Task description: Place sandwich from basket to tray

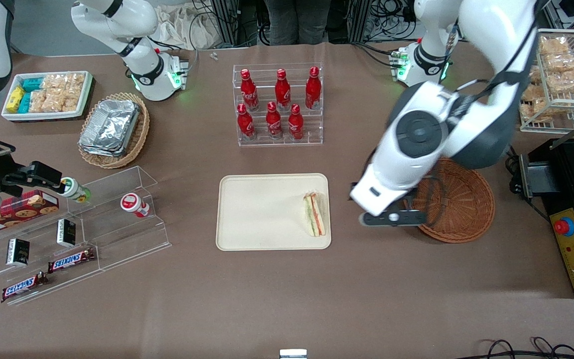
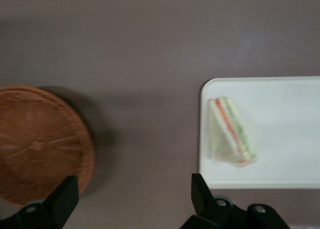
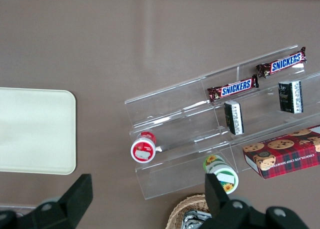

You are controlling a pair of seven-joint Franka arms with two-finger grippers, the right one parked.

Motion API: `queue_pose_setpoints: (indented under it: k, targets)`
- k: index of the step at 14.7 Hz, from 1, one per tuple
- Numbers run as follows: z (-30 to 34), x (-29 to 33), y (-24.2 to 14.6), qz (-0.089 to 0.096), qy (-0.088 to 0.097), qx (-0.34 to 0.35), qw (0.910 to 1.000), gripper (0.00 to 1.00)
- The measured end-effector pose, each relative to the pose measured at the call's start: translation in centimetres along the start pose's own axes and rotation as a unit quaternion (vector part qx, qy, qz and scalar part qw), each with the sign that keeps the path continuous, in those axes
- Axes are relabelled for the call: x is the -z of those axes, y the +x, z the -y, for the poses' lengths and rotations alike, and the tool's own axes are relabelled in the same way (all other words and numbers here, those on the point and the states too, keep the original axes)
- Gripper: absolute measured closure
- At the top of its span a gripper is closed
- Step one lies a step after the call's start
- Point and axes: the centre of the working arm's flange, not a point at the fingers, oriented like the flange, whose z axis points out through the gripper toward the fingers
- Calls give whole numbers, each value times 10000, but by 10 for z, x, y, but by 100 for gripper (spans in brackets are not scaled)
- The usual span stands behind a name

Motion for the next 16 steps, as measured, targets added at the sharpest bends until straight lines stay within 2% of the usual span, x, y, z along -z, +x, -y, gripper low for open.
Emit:
queue_pose_setpoints:
  k: [5,7,11,16]
  targets:
    - [129,22,-2,177,-83,-804,9966,0]
    - [173,16,-13,139,-62,-1059,9943,0]
    - [211,-1,-35,65,-26,-1280,9917,0]
    - [240,2,-35,26,-27,-1524,9883,0]
